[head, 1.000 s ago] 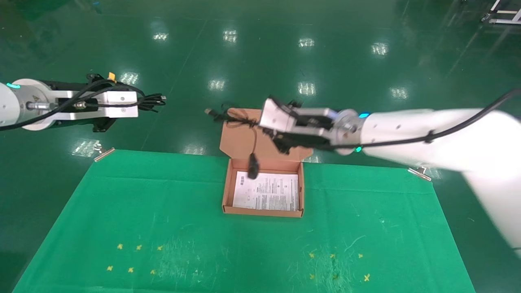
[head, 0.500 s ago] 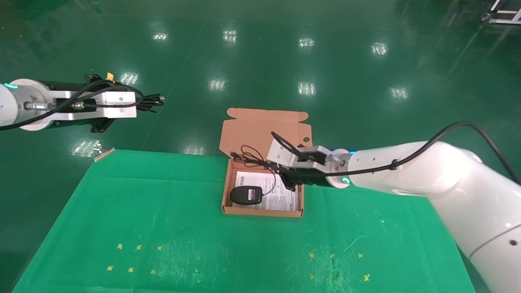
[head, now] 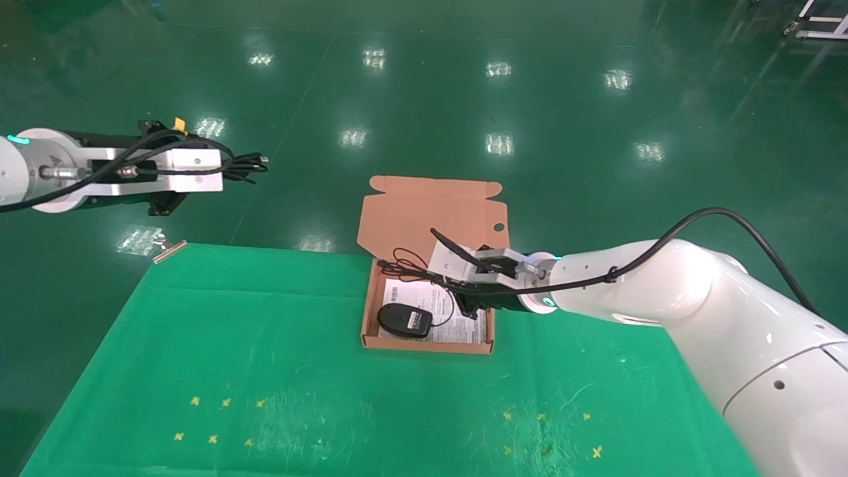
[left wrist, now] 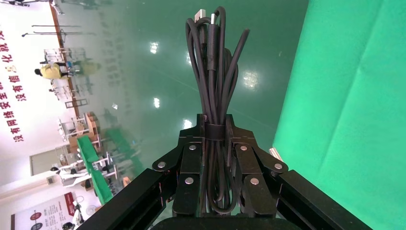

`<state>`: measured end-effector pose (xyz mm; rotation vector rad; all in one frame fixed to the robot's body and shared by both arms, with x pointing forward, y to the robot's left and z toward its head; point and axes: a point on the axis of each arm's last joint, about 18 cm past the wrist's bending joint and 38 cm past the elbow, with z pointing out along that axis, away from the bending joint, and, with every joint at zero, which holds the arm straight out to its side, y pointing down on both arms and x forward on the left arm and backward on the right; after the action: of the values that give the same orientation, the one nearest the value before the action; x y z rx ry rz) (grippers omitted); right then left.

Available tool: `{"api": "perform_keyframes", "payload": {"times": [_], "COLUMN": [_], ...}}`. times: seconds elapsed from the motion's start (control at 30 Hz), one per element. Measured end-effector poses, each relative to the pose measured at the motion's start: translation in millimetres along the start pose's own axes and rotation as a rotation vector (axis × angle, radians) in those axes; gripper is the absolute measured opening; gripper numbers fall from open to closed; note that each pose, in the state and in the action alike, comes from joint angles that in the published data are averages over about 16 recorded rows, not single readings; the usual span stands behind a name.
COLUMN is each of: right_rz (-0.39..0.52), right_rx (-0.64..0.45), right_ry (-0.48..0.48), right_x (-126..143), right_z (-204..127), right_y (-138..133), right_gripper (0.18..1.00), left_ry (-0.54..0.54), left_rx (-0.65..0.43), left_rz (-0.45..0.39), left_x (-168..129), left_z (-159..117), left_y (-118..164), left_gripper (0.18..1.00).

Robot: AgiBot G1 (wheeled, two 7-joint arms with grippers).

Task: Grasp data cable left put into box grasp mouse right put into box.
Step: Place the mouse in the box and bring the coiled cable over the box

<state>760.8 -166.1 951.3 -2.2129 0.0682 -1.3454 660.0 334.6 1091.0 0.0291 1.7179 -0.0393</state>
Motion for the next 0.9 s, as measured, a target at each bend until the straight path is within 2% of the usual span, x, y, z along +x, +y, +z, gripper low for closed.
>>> {"api": "perform_keyframes", "payload": {"times": [0.2,0.37,0.57,0.77,0.9], "right_rz": [-0.001,0.003,0.012,0.018,0.019], "right_rx": [0.001,-0.001,-0.014,-0.037,-0.054], "right_ry": [0.009,0.031,0.077,0.124,0.147], "right_x": [5,15,34,51,57], "right_z": [-5,-17,-40,-73,-96], "right_y": [4,13,31,51,62], "right_gripper": [0.22,0.258,0.342,0.458,0.563], "left_ry": [0.009,0.016,0.024,0.031,0.043], "left_rx": [0.032,0.091,0.187,0.288,0.345], "left_rz": [0.014,0.042,0.091,0.148,0.177], "left_x": [8,23,51,86,110], "left_z": [4,13,29,46,54], "left_y": [-13,-35,-75,-122,-151], "left_gripper": [0.255,0.254,0.254,0.254,0.254]}}
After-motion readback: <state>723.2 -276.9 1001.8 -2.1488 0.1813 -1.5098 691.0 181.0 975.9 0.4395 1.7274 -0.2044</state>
